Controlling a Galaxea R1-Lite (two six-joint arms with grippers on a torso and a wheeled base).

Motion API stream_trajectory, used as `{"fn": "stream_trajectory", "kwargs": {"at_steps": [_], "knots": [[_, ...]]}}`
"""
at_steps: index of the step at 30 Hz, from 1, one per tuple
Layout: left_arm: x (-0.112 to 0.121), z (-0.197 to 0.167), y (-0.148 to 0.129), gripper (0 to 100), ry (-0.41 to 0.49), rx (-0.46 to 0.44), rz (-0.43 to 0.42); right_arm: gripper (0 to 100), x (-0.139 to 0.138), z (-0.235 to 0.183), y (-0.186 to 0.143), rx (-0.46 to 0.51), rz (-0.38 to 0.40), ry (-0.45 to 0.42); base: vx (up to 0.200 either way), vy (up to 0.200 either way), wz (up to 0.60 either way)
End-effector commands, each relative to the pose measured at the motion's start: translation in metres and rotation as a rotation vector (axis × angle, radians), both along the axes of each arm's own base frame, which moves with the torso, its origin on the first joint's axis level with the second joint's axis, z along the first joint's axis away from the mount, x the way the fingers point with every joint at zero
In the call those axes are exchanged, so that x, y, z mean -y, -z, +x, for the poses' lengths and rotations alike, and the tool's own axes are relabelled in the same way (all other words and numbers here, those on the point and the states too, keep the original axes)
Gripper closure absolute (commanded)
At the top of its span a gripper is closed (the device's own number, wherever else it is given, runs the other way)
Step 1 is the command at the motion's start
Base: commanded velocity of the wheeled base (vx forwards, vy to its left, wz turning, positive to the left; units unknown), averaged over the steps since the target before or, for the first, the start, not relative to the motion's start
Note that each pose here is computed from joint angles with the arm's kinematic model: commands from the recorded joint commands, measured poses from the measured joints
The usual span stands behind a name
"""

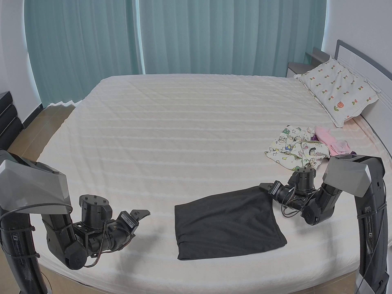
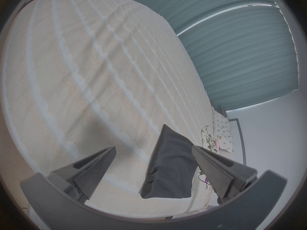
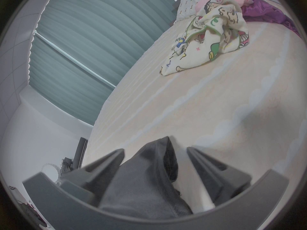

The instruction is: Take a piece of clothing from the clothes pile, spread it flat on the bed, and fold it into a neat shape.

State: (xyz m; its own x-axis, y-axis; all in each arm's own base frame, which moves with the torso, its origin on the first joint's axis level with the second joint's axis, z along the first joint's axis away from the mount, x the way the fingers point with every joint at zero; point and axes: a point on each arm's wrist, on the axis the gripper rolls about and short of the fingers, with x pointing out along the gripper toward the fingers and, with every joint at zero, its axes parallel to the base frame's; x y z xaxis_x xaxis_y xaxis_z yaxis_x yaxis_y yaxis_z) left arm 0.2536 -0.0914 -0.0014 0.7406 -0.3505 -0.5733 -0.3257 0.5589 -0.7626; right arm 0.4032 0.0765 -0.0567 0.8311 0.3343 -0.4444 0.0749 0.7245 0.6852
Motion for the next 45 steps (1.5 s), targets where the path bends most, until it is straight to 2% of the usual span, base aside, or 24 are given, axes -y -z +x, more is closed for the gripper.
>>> {"fn": "stream_trajectory", "kwargs": {"at_steps": [1, 19, 20, 26, 29, 34, 38, 39, 45], "knots": [[0.0, 0.0, 0.002, 0, -0.004, -0.004, 0.003, 100, -0.002, 0.001, 0.003, -0.035, -0.001, -0.012, 0.0, 0.0, 0.0], [0.0, 0.0, 0.002, 0, -0.006, -0.006, 0.005, 100, 0.007, 0.009, 0.002, -0.028, -0.025, 0.081, 0.0, 0.0, 0.0], [0.0, 0.0, 0.002, 0, -0.005, -0.005, 0.006, 0, 0.007, 0.009, 0.002, -0.029, -0.026, 0.083, 0.0, 0.0, 0.0], [0.0, 0.0, 0.002, 0, -0.003, -0.005, 0.006, 0, 0.008, 0.007, 0.0, -0.023, -0.025, 0.086, 0.0, 0.0, 0.0], [0.0, 0.0, 0.002, 0, -0.003, -0.005, 0.006, 0, 0.016, -0.003, -0.018, -0.015, -0.024, 0.099, 0.0, 0.0, 0.0], [0.0, -0.001, 0.002, 0, -0.003, -0.006, 0.006, 0, 0.023, -0.035, -0.023, -0.08, -0.038, 0.087, 0.0, 0.0, 0.0], [0.001, -0.001, 0.002, 0, 0.0, -0.008, 0.007, 0, 0.026, -0.06, -0.011, -0.132, -0.079, 0.031, -0.15, 0.0, 0.0], [0.002, -0.002, 0.002, 0, 0.003, -0.009, 0.008, 0, 0.027, -0.074, -0.004, -0.14, -0.106, -0.026, -0.2, 0.0, 0.0], [0.003, -0.003, 0.003, 0, -0.001, -0.01, 0.015, 0, 0.025, -0.115, 0.002, -0.142, -0.088, -0.148, -0.2, 0.0, 0.0]]}}
